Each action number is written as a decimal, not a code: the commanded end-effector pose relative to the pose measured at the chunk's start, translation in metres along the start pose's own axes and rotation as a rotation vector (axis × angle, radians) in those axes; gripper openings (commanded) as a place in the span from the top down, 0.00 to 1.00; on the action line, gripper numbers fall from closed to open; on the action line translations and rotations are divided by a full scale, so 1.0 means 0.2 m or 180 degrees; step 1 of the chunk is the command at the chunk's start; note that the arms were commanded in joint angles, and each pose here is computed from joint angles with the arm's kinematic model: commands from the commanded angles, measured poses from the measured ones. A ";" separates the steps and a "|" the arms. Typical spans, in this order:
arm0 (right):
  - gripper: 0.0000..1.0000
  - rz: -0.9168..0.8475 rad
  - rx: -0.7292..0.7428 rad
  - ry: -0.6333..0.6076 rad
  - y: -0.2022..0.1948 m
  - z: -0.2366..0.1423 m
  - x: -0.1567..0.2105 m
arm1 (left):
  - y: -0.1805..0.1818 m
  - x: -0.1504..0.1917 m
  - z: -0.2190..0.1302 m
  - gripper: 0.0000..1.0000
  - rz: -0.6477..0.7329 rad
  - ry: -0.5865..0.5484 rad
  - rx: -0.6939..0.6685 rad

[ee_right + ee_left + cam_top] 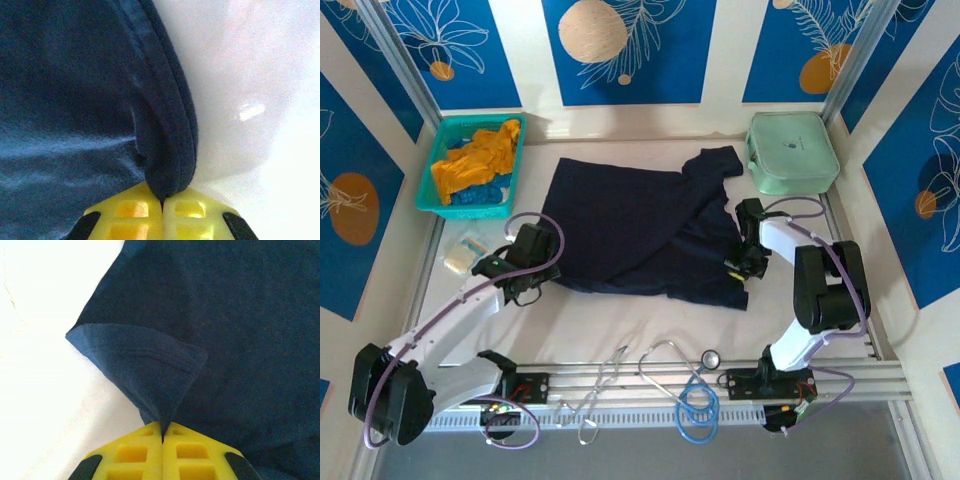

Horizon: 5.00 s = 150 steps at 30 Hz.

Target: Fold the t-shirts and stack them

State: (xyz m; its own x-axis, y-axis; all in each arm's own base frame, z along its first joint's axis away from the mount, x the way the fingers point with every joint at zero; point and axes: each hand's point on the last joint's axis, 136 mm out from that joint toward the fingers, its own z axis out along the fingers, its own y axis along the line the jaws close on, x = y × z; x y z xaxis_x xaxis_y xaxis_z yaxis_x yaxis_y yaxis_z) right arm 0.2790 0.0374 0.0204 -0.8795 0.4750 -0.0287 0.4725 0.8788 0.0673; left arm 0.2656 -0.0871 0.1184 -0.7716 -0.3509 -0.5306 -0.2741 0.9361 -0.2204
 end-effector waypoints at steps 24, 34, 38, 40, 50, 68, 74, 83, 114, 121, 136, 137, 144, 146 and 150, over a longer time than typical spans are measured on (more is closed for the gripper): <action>1.00 -0.0541 -0.0112 -0.0982 0.29 -0.81 -0.51 | -0.02 -0.27 0.03 1.00 0.0500 -0.0458 -0.0325; 0.45 -0.0658 -0.0122 -0.0876 0.56 -0.65 -0.92 | -0.07 -0.34 0.32 1.00 0.0557 -0.0287 -0.0546; 0.44 -0.0572 -0.0178 -0.0902 0.45 -0.65 -0.74 | -0.10 -0.31 0.37 1.00 0.0508 -0.0203 -0.0455; 0.49 -0.0477 -0.0275 -0.0819 0.39 -0.60 -0.64 | -0.10 -0.30 0.38 1.00 0.0498 -0.0195 -0.0442; 0.51 -0.0018 -0.0546 -0.0452 0.22 -0.30 -0.60 | -0.12 -0.30 0.38 1.00 0.0518 -0.0153 -0.0408; 0.59 0.0054 -0.0575 -0.0140 0.21 -0.06 -0.55 | -0.11 -0.28 0.40 1.00 0.0512 -0.0093 -0.0423; 0.63 0.0045 -0.0585 -0.0148 0.22 -0.04 -0.56 | -0.11 -0.28 0.40 1.00 0.0517 -0.0096 -0.0431; 0.78 -0.0018 -0.0643 -0.0214 0.27 -0.04 -0.64 | -0.10 -0.27 0.40 1.00 0.0514 -0.0093 -0.0446; 1.00 -0.0090 -0.0678 -0.0589 0.11 -0.56 -0.30 | -0.10 -0.25 0.41 1.00 0.0517 -0.0060 -0.0395; 0.72 0.0036 -0.0484 -0.0322 0.04 -0.37 -0.24 | -0.10 -0.22 0.42 1.00 0.0521 -0.0013 -0.0372; 0.54 -0.0085 -0.0275 -0.0355 0.02 -0.31 -0.31 | -0.11 -0.20 0.45 1.00 0.0530 0.0038 -0.0359; 0.53 -0.0106 -0.0274 -0.0345 0.03 -0.30 -0.32 | -0.11 -0.20 0.45 1.00 0.0524 0.0037 -0.0358; 0.53 -0.0123 -0.0225 -0.0221 0.03 -0.18 -0.37 | -0.11 -0.19 0.47 1.00 0.0526 0.0067 -0.0369; 0.53 -0.0116 -0.0221 -0.0203 0.03 -0.16 -0.37 | -0.11 -0.19 0.47 1.00 0.0523 0.0069 -0.0378; 0.51 -0.0116 -0.0223 -0.0180 0.03 -0.14 -0.37 | -0.11 -0.19 0.47 1.00 0.0534 0.0076 -0.0392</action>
State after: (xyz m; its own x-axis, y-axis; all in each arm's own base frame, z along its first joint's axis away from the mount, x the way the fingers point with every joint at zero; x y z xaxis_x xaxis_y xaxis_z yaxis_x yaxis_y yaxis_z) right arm 0.3398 0.0075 0.0485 -0.8888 0.4517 -0.0769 0.4409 0.8888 0.1250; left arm 0.3543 -0.0957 0.0705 -0.8167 -0.1894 -0.5450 -0.2073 0.9778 -0.0292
